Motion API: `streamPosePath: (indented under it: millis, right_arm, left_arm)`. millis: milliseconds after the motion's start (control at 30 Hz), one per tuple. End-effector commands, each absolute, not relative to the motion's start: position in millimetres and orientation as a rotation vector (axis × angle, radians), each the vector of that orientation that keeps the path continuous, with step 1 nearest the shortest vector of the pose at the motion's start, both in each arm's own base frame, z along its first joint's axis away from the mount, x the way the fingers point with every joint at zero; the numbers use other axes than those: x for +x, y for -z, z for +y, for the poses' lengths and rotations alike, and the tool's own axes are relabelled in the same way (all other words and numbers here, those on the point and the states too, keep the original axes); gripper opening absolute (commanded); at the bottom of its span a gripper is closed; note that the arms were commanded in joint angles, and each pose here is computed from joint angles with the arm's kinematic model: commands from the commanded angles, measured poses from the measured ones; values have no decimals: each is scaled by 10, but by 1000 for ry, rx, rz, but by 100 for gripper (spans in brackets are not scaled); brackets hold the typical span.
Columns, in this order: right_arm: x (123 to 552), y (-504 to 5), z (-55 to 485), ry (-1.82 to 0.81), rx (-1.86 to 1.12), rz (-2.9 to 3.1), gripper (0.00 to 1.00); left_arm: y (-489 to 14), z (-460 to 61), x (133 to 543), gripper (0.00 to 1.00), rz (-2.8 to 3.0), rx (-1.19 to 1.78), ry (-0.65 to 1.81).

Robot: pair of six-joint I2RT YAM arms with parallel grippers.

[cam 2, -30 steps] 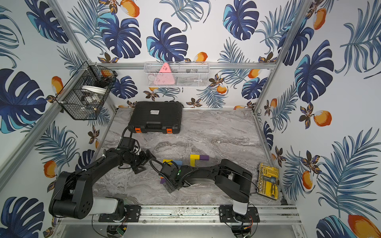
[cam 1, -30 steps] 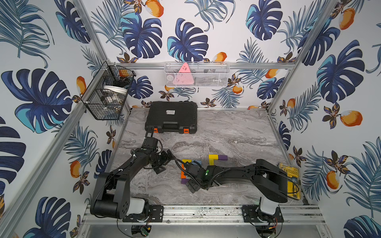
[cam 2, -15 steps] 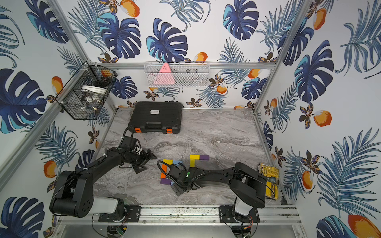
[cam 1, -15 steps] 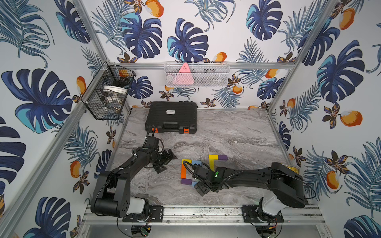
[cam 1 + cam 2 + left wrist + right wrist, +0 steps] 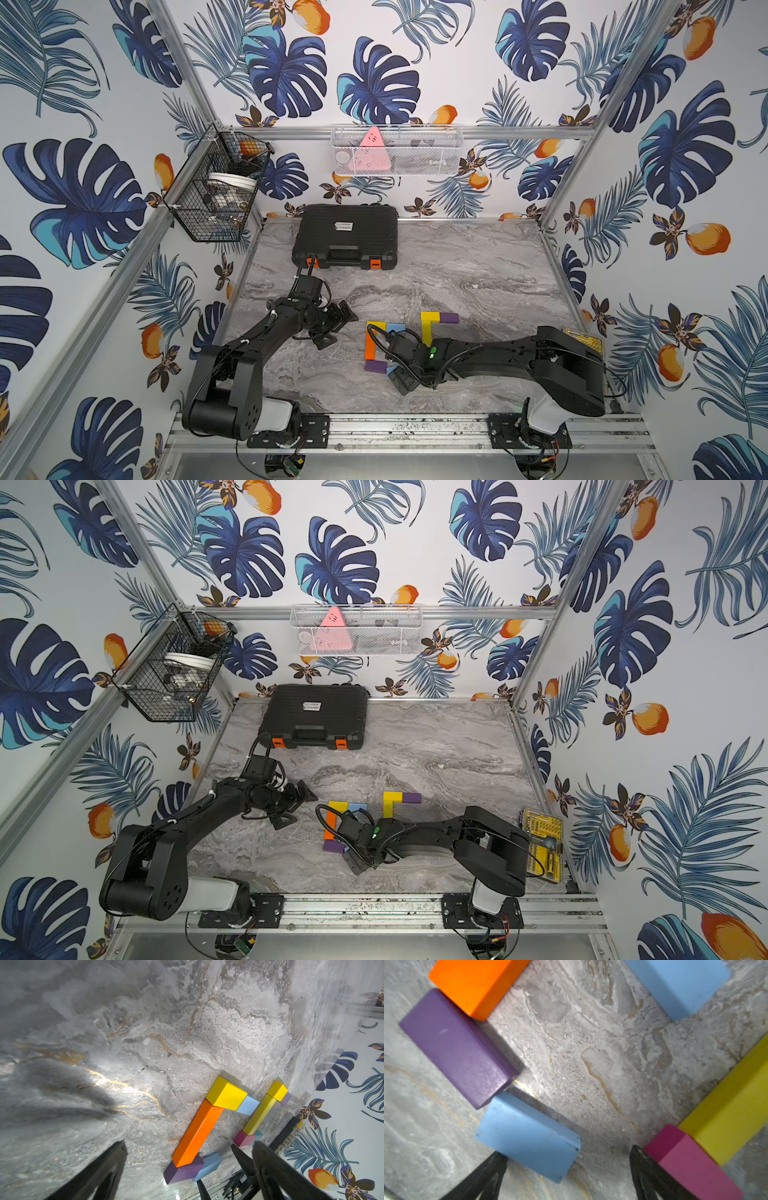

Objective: Assemble the letter c with building blocks
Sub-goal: Assemble the building block at the center of the board.

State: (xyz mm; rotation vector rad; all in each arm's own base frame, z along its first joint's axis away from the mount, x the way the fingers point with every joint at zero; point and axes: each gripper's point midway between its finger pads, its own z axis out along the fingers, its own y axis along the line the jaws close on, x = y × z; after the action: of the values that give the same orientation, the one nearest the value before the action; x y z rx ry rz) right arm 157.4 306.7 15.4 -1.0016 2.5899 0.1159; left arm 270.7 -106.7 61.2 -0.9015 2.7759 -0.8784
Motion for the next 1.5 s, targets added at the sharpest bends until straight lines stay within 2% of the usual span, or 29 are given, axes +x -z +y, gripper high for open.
streamPosePath:
  millis: [0,833,1267,1467]
  right_arm:
    - [1597,-115,3023,-73,-981,2603,93]
    - [1662,-240,3020,-91,-938,2592,93]
    - [1522,-431,2702,-253,-630,2691,91]
    - [1601,-358,2582,-169,-545,2734,86]
  left_arm:
    - [-604,-1066,2706,99,2773,-908,870]
    - [-574,-1127,2661,99,2785,-890,882]
    - [-450,-1487,2577,99,2833,-817,884]
    - [-435,-1604,2613,99,2842,-785,874]
